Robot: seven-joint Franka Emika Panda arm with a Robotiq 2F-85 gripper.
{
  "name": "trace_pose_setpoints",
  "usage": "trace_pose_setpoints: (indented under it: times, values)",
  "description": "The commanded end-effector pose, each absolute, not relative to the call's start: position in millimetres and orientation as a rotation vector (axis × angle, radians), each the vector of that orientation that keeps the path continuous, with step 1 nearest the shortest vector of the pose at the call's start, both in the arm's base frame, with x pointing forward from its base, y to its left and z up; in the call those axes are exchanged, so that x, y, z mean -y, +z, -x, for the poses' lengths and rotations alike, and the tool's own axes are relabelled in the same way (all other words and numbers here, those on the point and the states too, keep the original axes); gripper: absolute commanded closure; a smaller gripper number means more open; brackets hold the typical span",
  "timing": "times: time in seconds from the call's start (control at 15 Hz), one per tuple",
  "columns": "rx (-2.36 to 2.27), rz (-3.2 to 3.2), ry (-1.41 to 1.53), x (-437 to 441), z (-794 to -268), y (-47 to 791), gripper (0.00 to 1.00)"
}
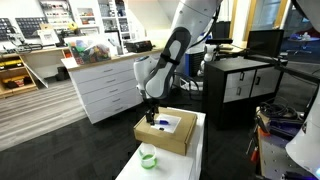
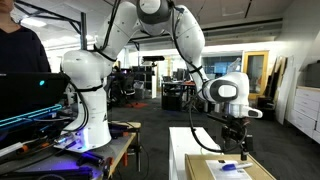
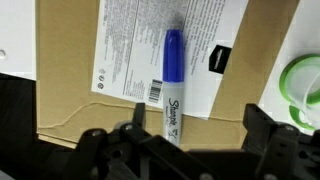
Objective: Take the marker from the top of the box and put it in the cup
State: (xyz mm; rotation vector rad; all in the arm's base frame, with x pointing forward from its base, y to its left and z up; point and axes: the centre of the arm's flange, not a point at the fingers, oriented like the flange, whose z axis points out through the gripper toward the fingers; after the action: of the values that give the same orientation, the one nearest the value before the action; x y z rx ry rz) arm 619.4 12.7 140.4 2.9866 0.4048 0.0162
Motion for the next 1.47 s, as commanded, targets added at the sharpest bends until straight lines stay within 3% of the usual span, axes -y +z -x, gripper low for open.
trace_pose_setpoints:
  times: [0.0,0.87,1.4]
  values:
    - [-0.323,-3.022,0.015,-5.2,-610.9,138.5,0.0]
    - [-0.291,-3.034,-0.116,2.5,-565.3,131.0,0.0]
    - [-0.243,-3.055,-0.079,30.1,-569.7,123.0,0.0]
